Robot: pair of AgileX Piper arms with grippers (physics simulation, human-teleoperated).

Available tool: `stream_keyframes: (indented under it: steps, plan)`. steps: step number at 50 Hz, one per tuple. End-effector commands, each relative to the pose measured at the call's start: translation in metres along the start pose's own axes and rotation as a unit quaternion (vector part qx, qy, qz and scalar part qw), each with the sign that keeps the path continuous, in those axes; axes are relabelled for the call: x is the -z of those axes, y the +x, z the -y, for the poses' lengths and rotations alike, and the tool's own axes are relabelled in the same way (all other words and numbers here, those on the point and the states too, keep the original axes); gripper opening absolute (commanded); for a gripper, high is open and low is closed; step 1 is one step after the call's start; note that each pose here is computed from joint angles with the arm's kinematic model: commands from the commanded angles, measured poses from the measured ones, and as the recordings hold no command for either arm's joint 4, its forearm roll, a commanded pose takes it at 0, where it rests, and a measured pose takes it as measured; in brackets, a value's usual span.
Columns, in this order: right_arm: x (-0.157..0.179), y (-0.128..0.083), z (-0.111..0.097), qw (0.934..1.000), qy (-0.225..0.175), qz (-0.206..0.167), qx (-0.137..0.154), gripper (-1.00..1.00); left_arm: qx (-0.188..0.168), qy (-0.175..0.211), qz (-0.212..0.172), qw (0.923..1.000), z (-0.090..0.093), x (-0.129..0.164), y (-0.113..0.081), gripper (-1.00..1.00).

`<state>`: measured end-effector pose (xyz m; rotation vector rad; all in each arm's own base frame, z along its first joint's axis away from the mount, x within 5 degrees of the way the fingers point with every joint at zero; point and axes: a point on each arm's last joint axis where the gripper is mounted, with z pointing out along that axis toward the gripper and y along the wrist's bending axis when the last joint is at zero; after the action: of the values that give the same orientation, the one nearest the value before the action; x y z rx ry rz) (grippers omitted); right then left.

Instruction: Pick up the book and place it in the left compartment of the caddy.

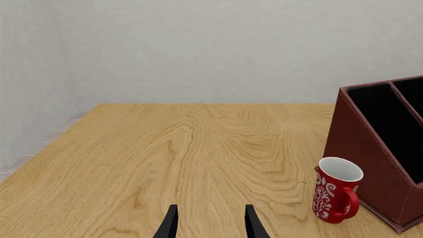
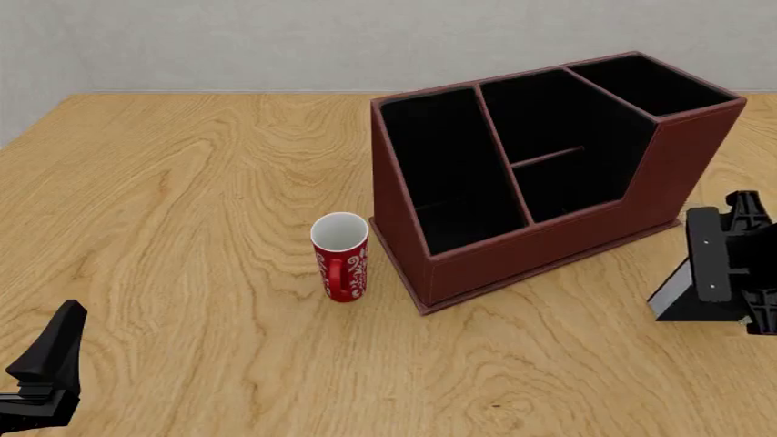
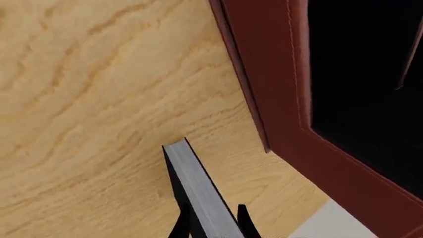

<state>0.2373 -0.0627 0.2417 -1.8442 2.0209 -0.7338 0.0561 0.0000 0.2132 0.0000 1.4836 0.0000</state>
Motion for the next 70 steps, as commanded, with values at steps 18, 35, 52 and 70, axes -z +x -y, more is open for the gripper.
stream_keyframes:
  steps: [18, 35, 52, 70]
  plan:
    - [0.036, -0.001, -0.012, 0.9992, -0.016, 0.010, -0.036, -1.00, 0.000, 0.000, 0.000, 1.0000, 0.000, 0.000, 0.000, 1.00]
    - [0.076, 0.000, -0.025, 0.9987, -0.012, 0.006, -0.049, -1.00, 0.000, 0.000, 0.000, 1.0000, 0.000, 0.000, 0.000, 1.00]
    - [0.134, -0.005, -0.046, 0.9975, -0.009, 0.009, -0.069, -1.00, 0.000, 0.000, 0.000, 1.0000, 0.000, 0.000, 0.000, 1.00]
    - [0.180, -0.012, -0.033, 0.9934, 0.021, 0.031, -0.109, -1.00, 0.000, 0.000, 0.000, 1.0000, 0.000, 0.000, 0.000, 1.00]
